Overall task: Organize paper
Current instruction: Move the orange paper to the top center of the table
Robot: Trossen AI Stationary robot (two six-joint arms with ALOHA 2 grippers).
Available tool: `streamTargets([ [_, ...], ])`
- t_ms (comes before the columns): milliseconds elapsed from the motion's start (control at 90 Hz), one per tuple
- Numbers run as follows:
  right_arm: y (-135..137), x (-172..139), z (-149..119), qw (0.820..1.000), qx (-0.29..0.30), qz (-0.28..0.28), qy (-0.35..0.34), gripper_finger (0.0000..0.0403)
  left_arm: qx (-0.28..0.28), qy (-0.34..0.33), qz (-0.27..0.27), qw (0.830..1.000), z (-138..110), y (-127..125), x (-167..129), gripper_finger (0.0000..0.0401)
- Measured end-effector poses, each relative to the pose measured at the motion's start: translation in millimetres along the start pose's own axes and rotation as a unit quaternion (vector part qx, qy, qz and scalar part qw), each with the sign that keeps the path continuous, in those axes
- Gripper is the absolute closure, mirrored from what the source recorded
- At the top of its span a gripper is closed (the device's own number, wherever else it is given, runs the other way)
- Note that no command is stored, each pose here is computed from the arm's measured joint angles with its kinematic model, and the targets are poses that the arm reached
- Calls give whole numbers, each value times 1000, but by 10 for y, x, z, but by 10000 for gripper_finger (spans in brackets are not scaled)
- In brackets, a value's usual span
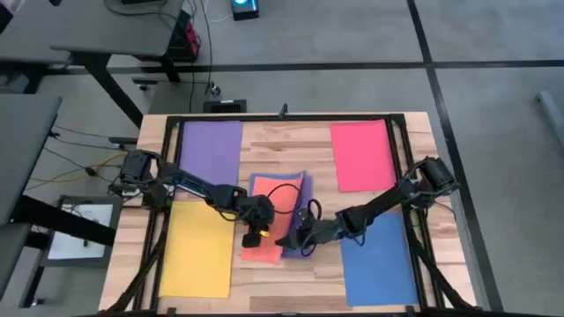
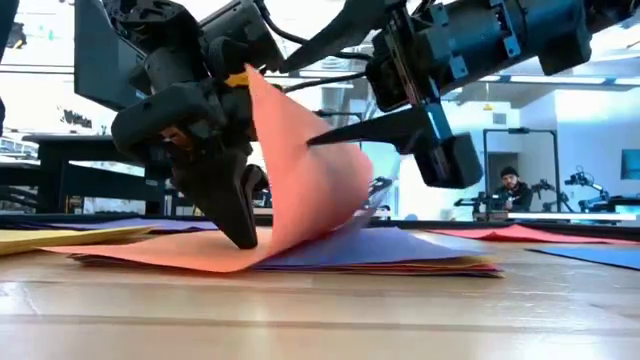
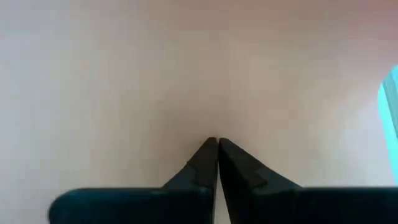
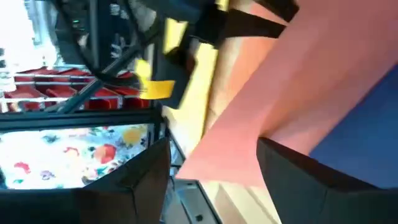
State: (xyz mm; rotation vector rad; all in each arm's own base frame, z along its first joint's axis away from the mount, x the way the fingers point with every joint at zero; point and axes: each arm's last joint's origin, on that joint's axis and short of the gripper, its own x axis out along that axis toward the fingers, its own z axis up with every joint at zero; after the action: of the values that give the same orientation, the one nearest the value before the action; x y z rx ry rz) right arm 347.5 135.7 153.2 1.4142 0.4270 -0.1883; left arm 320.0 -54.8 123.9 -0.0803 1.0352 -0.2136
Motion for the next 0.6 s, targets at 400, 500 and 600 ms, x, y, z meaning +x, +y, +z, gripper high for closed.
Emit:
streamTargets([
  [400, -202, -22, -19, 992, 67, -102, 9, 191, 0, 0, 0, 1000, 0, 0, 0, 401],
  [500, -157, -70, -85, 992, 80, -98, 17, 191, 0, 0, 0, 1000, 0, 0, 0, 401],
  [600, -184, -138, -139, 987, 90, -131, 12, 191, 0, 0, 0, 1000, 0, 0, 0, 401],
])
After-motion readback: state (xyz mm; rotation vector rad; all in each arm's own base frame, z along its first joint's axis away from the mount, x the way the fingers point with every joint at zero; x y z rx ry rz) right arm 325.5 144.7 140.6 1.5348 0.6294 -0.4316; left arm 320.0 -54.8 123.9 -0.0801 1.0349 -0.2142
